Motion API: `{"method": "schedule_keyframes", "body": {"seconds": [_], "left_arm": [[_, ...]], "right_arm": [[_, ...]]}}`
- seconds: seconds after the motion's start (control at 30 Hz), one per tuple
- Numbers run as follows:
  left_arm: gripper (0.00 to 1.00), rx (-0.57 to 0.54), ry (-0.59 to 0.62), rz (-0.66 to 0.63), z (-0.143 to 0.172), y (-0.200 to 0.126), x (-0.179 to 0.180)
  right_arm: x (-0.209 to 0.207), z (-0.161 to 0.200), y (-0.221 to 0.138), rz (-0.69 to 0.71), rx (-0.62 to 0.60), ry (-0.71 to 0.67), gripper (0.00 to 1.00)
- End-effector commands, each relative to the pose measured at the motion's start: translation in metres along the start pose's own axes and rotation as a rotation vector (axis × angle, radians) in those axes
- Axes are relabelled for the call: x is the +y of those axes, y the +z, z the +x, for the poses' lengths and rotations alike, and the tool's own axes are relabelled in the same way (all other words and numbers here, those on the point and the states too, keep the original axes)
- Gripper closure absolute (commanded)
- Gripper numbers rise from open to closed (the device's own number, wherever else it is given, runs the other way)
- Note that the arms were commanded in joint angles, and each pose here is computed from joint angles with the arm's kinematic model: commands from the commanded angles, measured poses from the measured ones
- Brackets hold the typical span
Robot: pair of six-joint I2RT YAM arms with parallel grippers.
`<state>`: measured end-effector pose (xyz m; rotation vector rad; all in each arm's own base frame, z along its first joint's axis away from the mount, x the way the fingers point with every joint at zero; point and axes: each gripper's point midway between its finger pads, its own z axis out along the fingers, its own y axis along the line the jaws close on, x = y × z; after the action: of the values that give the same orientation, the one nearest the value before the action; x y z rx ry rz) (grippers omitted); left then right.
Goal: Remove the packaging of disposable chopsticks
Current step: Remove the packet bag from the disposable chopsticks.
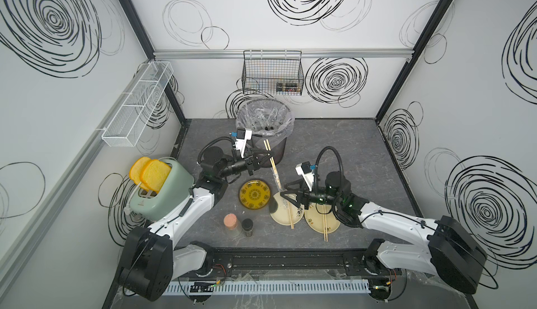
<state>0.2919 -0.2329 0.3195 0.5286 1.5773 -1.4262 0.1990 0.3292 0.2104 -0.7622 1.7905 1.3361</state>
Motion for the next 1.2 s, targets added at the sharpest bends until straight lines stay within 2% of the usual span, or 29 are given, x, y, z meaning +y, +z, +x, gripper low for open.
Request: {"method": "schedule_keyframes", "body": {"seconds": [0.0, 0.1, 0.3, 0.47, 0.57, 0.63, 0.7, 0.77, 1.0, 1.17], "left_arm": [[1.0, -0.017, 0.043, 0.046, -0.005, -0.001, -0.012], [1.0, -0.016, 0.045, 0.047, -0.005, -0.001, -0.012], [1.0, -0.014, 0.044, 0.047, -0.005, 0.0, -0.012], [1.0, -0.013, 0.045, 0.048, -0.004, 0.0, -0.012], [1.0, -0.012, 0.042, 0.048, -0.004, 0.0, -0.012], [1.0, -0.011, 0.041, 0.048, -0.004, 0.001, -0.011], [1.0, -0.009, 0.038, 0.047, -0.003, 0.001, -0.011], [1.0, -0.006, 0.038, 0.05, -0.002, 0.002, -0.011], [1.0, 0.0, 0.037, 0.056, -0.001, 0.002, -0.012], [1.0, 0.004, 0.035, 0.06, 0.0, 0.003, -0.013]], "right_arm": [[-0.007, 0.006, 0.008, 0.001, 0.053, 0.003, 0.49], [-0.007, 0.016, 0.011, -0.023, 0.086, 0.02, 0.58], [-0.009, 0.041, 0.003, -0.032, 0.103, 0.072, 0.91], [-0.009, 0.059, -0.003, -0.032, 0.119, 0.104, 1.0], [-0.008, 0.06, -0.004, -0.028, 0.116, 0.103, 0.97], [-0.007, 0.056, -0.004, -0.023, 0.106, 0.095, 0.86], [-0.007, 0.05, -0.003, -0.017, 0.097, 0.08, 0.65], [-0.006, 0.043, -0.002, -0.011, 0.088, 0.065, 0.52], [-0.004, 0.023, 0.004, 0.004, 0.073, 0.011, 0.48], [-0.003, 0.016, 0.012, -0.013, 0.077, 0.001, 0.54]]}}
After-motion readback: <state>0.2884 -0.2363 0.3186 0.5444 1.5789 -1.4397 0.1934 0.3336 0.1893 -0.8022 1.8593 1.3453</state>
